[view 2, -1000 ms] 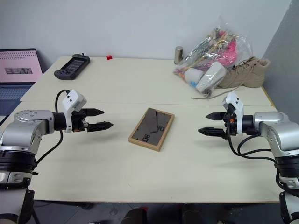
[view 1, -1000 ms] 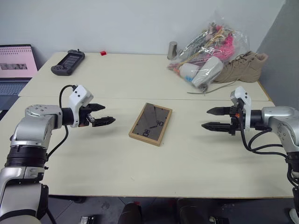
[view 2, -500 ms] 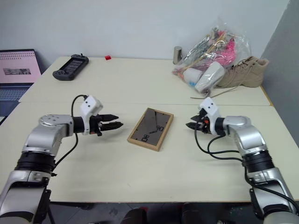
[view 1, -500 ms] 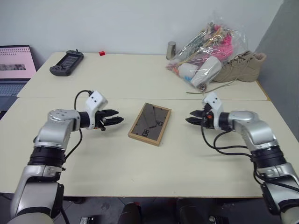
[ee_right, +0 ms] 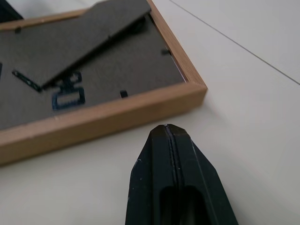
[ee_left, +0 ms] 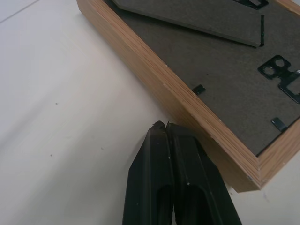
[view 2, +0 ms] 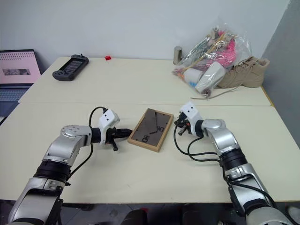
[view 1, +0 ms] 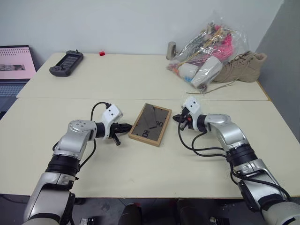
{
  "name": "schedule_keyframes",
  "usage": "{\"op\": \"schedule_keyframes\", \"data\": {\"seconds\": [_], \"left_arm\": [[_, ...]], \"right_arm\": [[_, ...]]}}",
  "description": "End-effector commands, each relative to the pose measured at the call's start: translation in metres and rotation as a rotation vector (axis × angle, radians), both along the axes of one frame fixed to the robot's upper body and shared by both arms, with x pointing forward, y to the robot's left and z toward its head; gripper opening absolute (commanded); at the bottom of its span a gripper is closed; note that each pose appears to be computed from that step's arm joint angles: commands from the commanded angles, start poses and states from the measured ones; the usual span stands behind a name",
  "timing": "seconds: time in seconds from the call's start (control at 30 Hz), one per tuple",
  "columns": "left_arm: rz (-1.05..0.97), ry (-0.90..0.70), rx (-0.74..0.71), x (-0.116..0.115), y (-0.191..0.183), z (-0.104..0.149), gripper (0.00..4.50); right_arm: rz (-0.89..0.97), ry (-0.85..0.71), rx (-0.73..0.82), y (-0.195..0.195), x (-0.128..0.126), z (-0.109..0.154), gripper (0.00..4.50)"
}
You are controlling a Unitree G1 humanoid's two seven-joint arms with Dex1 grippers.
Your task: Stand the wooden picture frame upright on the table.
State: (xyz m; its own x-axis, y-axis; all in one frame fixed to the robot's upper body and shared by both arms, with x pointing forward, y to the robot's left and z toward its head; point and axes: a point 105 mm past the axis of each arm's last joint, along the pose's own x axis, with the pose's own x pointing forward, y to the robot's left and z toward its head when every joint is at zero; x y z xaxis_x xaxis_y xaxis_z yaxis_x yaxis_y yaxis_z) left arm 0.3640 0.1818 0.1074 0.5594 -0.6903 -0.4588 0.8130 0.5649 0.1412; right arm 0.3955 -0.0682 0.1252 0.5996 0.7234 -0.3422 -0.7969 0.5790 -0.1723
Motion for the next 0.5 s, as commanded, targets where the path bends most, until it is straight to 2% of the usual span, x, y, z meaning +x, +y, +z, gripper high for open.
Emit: {"op": "schedule_keyframes", "data": {"seconds": [0.03, 0.2, 0.5], "left_arm": [[-0.075, -0.005, -0.038, -0.010, -0.014, 0.013, 0.07], [-0.194, 0.069, -0.042, -0.036, -0.029, 0.011, 0.07], [-0.129, 0.031, 0.019, -0.030, -0.013, 0.009, 0.07]], "right_arm": [[0.055, -0.054, 0.007, 0.015, -0.001, 0.014, 0.00], [0.088, -0.050, 0.020, 0.024, -0.006, 0.012, 0.00], [0.075, -0.047, 0.003, 0.014, -0.006, 0.011, 0.00]]}}
